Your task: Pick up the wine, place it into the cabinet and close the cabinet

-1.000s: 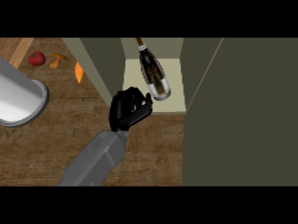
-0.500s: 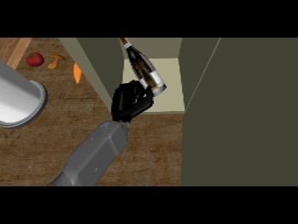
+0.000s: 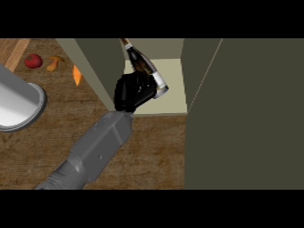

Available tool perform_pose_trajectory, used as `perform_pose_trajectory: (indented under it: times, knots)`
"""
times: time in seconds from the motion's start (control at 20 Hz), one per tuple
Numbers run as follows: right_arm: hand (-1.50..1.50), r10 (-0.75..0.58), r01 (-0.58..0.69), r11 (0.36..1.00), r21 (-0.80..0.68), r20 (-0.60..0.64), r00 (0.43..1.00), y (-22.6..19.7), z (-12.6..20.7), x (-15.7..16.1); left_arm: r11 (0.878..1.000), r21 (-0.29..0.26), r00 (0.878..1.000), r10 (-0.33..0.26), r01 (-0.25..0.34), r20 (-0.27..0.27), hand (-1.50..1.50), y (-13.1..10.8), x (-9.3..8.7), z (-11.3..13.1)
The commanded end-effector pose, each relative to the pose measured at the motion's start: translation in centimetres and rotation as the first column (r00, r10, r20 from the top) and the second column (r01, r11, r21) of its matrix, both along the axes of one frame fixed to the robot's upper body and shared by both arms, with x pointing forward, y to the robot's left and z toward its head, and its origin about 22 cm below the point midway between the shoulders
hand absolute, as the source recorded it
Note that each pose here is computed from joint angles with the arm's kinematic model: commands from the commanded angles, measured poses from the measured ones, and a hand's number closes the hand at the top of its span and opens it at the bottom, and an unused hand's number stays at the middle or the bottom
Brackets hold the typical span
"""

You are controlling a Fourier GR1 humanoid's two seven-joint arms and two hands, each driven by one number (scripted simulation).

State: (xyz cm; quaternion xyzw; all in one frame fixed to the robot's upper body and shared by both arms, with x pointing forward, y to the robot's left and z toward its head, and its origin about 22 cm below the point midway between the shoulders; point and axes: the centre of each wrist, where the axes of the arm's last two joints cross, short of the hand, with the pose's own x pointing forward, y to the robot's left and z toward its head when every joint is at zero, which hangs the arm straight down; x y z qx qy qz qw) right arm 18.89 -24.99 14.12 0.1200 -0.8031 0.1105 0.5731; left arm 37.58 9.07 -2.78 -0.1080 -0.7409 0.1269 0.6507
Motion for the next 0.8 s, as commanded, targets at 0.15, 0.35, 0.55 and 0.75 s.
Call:
perform_pose_trajectory:
  times: [0.15, 0.35, 0.55, 0.75]
  knots:
    - [-1.5, 0.0, 0.0, 1.0, -0.018, 0.005, 1.0, -1.3, -0.2, 0.1, 0.998, 0.045, 0.998, 0.041, -0.039, -0.048, 1.5, 1.0, 1.3, 0.1]
    - [-1.5, 0.008, -0.007, 1.0, -0.013, 0.021, 1.0, 0.5, -0.5, 1.7, 0.996, 0.076, 0.995, 0.06, -0.054, -0.078, 1.5, 0.5, 1.1, 0.3]
    - [-1.5, 0.046, -0.046, 0.999, 0.011, 0.015, 0.999, 0.0, 0.0, 0.2, 0.994, 0.068, 0.994, 0.092, -0.088, -0.056, 1.5, 1.4, 1.4, -0.2]
    - [-1.5, 0.019, -0.018, 1.0, -0.015, 0.003, 1.0, 0.0, -0.1, 0.2, 0.992, 0.037, 0.992, 0.124, -0.123, -0.025, 1.5, 2.4, 1.3, -0.9]
